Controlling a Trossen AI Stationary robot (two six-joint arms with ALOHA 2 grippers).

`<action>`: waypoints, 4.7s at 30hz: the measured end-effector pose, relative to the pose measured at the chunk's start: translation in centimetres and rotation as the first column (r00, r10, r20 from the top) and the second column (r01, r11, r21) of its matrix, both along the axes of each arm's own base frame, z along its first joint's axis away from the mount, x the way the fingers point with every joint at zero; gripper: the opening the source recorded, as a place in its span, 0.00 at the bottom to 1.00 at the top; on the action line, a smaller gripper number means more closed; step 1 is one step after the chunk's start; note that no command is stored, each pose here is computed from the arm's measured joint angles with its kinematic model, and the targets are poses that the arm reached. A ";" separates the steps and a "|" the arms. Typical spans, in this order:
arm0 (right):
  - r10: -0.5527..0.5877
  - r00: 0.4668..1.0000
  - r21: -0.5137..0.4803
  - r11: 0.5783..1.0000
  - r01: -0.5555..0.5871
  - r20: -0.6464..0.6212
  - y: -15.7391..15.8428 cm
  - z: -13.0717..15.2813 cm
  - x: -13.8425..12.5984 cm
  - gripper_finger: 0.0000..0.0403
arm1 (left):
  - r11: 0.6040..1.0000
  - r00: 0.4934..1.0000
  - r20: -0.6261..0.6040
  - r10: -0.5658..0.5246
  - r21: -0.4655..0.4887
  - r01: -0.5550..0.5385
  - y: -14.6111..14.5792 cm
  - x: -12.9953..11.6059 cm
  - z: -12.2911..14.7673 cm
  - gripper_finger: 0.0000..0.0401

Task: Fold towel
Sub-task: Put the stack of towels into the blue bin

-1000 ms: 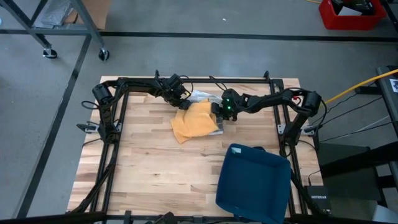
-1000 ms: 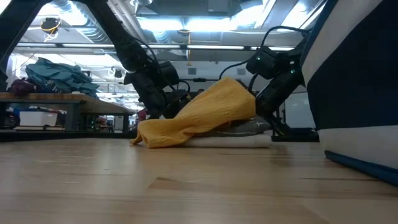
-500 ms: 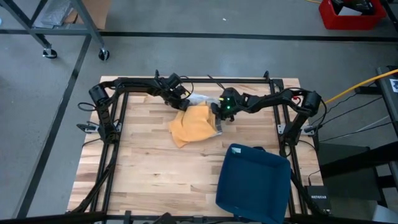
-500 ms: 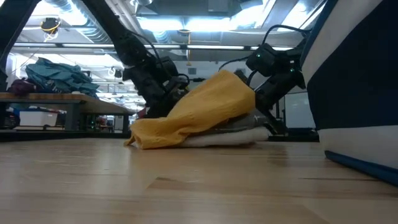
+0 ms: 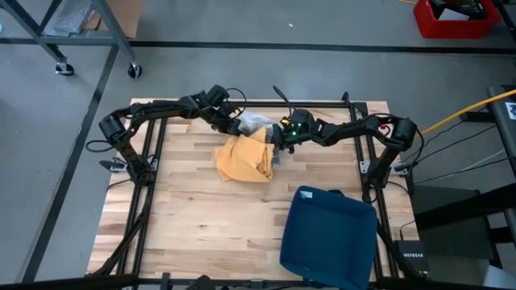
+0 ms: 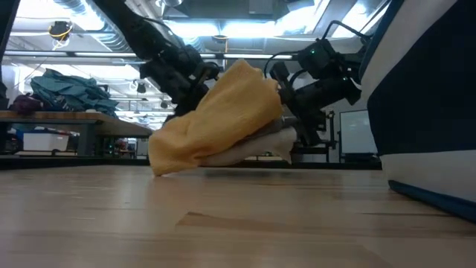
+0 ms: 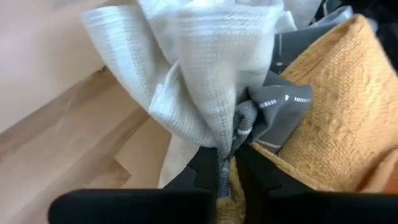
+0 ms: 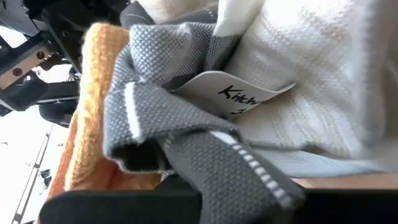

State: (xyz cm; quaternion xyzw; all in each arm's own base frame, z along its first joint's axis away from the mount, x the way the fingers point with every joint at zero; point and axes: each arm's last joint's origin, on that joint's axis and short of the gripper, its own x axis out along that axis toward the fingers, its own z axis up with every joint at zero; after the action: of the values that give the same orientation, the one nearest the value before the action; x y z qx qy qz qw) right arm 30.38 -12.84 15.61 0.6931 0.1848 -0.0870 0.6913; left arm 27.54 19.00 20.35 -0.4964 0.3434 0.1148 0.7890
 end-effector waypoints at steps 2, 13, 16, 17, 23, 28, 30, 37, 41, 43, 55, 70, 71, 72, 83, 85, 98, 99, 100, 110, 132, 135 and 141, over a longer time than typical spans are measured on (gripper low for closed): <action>-0.002 1.000 -0.001 1.000 0.002 0.000 0.0 0.0 0.0 0.08 | 1.000 1.000 0.004 0.003 0.007 -0.003 0.2 -0.2 0.2 0.05; 0.010 1.000 0.059 0.998 -0.010 0.002 0.1 0.1 0.0 0.07 | 0.999 1.000 0.000 -0.005 -0.051 0.005 0.0 -0.2 -0.1 0.05; 0.007 1.000 0.053 0.999 -0.007 -0.009 0.1 0.0 0.0 0.07 | 0.999 1.000 -0.005 -0.013 -0.036 0.013 0.0 -0.2 -0.1 0.05; -0.002 1.000 0.040 0.999 0.003 -0.024 0.1 -0.1 -0.1 0.07 | 1.000 1.000 -0.006 -0.017 -0.026 0.017 0.0 -0.3 -0.1 0.06; -0.042 0.991 0.024 0.999 0.046 -0.129 0.1 -1.0 -0.5 0.14 | 0.998 0.999 -0.025 -0.032 0.060 0.033 0.2 -0.3 -0.2 0.21; 0.025 0.992 0.025 0.999 -0.022 -0.125 0.3 -1.1 -0.6 0.26 | 0.989 0.998 -0.051 -0.045 0.136 0.051 -0.1 -0.1 -0.3 0.32; 0.031 0.992 0.028 0.999 -0.028 -0.124 0.4 -1.1 -0.6 0.31 | 0.987 0.997 -0.067 -0.033 0.156 0.043 -0.2 0.0 -0.3 0.35; 0.028 0.992 0.034 0.999 -0.024 -0.124 0.1 -1.1 -0.7 0.36 | 0.961 0.986 -0.135 0.098 0.272 -0.058 1.4 -1.0 -0.3 0.36; -0.005 0.989 0.021 1.000 0.008 -0.146 0.0 -1.3 -0.8 0.33 | 0.949 0.984 -0.088 0.156 0.291 -0.124 2.8 -2.3 0.8 0.32; -0.022 0.985 0.022 0.999 0.026 -0.169 -0.1 -1.4 -1.0 0.32 | 0.951 0.989 -0.041 0.143 0.281 -0.126 3.2 -2.8 1.5 0.30; -0.151 0.968 -0.045 0.988 0.145 -0.202 -2.2 -1.1 -2.3 0.31 | 0.944 0.983 0.130 -0.131 0.318 0.083 1.2 -2.6 4.3 0.24; -0.175 0.946 -0.110 0.983 0.150 -0.274 -3.3 1.1 -5.3 0.31 | 0.916 0.971 0.062 -0.231 0.350 0.196 0.1 -2.6 3.7 0.21; -0.170 0.951 -0.118 0.982 0.144 -0.258 -3.2 1.5 -5.3 0.31 | 0.916 0.971 0.062 -0.231 0.349 0.196 0.1 -2.6 3.7 0.21; -0.169 0.955 -0.127 0.982 0.141 -0.244 -3.1 1.9 -5.4 0.31 | 0.916 0.971 0.061 -0.232 0.350 0.197 0.1 -2.6 3.7 0.21; -0.102 0.987 -0.163 0.983 0.081 -0.127 -1.8 5.2 -6.0 0.31 | 0.916 0.970 0.058 -0.235 0.347 0.201 0.1 -2.6 3.6 0.21; -0.097 0.986 -0.147 0.986 0.077 -0.137 -1.1 5.1 -5.6 0.31 | 0.917 0.970 0.057 -0.236 0.343 0.203 -0.1 -2.5 3.6 0.21; -0.017 0.971 -0.133 0.991 -0.015 -0.239 3.0 4.3 -4.1 0.31 | 0.852 0.909 0.016 -0.417 0.356 0.384 -3.9 -0.5 3.0 0.21; -0.013 0.969 -0.136 0.991 -0.022 -0.248 3.3 4.3 -4.0 0.31 | 0.842 0.901 0.017 -0.434 0.362 0.399 -4.3 -0.3 3.0 0.21; -0.007 0.968 -0.141 0.990 -0.030 -0.252 3.6 4.2 -3.9 0.31 | 0.832 0.892 0.016 -0.451 0.368 0.415 -4.7 -0.1 3.0 0.21; -0.009 0.956 -0.209 0.976 -0.055 -0.292 6.5 4.1 -3.1 0.31 | 0.746 0.857 -0.010 -0.516 0.486 0.455 -7.1 1.7 3.3 0.21; 0.091 0.980 -0.268 0.954 -0.136 -0.175 9.0 5.0 -1.9 0.31 | 0.494 0.820 -0.115 -0.561 0.748 0.443 -9.2 3.6 4.1 0.21; 0.126 0.988 -0.334 0.931 -0.148 -0.086 9.4 5.7 -1.4 0.31 | 0.495 0.820 -0.117 -0.560 0.746 0.444 -9.2 3.6 4.1 0.21; 0.107 0.986 -0.368 0.918 -0.147 -0.127 9.2 5.4 -1.6 0.31 | 0.502 0.823 -0.114 -0.556 0.743 0.443 -9.2 3.6 4.1 0.21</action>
State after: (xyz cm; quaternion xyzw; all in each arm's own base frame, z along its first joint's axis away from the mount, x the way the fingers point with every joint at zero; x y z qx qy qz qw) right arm 28.80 -3.60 21.00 0.5290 0.2452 -0.1116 0.8047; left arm 31.14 9.77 24.40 -0.0169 0.3383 -0.0241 0.9406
